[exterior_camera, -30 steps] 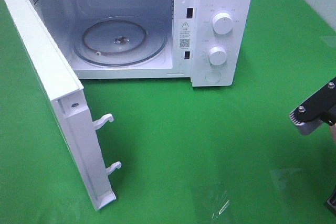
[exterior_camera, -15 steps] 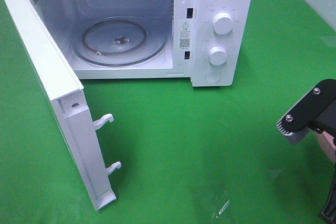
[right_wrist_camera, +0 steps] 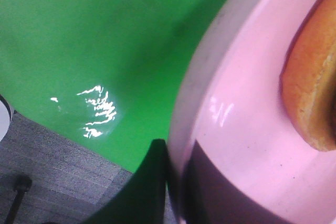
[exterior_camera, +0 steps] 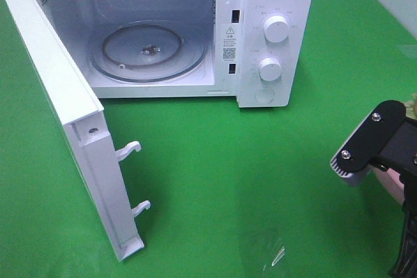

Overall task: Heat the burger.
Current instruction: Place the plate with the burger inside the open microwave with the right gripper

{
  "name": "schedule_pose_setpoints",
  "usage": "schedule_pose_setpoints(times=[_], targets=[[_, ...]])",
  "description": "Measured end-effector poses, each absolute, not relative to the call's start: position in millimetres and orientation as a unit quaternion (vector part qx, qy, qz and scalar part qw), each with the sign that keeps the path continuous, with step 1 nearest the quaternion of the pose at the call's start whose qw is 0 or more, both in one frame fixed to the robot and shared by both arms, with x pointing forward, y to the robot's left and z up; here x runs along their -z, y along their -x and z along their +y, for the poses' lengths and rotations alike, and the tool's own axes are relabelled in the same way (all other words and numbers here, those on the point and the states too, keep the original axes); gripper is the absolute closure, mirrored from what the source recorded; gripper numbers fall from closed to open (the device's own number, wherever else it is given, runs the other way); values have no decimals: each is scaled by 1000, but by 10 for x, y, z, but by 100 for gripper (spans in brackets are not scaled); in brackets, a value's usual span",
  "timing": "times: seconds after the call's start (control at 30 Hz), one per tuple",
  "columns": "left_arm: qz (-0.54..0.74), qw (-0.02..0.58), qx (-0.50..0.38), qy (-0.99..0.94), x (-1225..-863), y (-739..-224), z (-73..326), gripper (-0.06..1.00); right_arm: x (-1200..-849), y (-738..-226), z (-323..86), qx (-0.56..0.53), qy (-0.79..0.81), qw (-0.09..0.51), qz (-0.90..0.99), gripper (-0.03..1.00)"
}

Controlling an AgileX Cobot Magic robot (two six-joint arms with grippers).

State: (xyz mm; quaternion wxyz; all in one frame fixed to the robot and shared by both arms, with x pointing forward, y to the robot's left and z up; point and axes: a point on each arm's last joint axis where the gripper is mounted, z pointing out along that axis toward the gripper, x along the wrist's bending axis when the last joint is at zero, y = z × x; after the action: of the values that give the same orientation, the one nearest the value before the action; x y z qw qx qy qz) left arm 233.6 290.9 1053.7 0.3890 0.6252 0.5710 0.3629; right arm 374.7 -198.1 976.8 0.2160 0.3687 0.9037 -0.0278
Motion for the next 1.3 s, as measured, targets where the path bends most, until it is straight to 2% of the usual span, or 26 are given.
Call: schedule_pose_setpoints(times=[0.83,1.3], targets=[[571,389,-363,-625,-10537,-2336,2909,-5,-9781,-3837,-1846,-11,-158,245,957,90],[571,389,-363,-625,-10537,-2336,2909,-5,-9785,-3847,-1819,-13,-105,249,963,90]])
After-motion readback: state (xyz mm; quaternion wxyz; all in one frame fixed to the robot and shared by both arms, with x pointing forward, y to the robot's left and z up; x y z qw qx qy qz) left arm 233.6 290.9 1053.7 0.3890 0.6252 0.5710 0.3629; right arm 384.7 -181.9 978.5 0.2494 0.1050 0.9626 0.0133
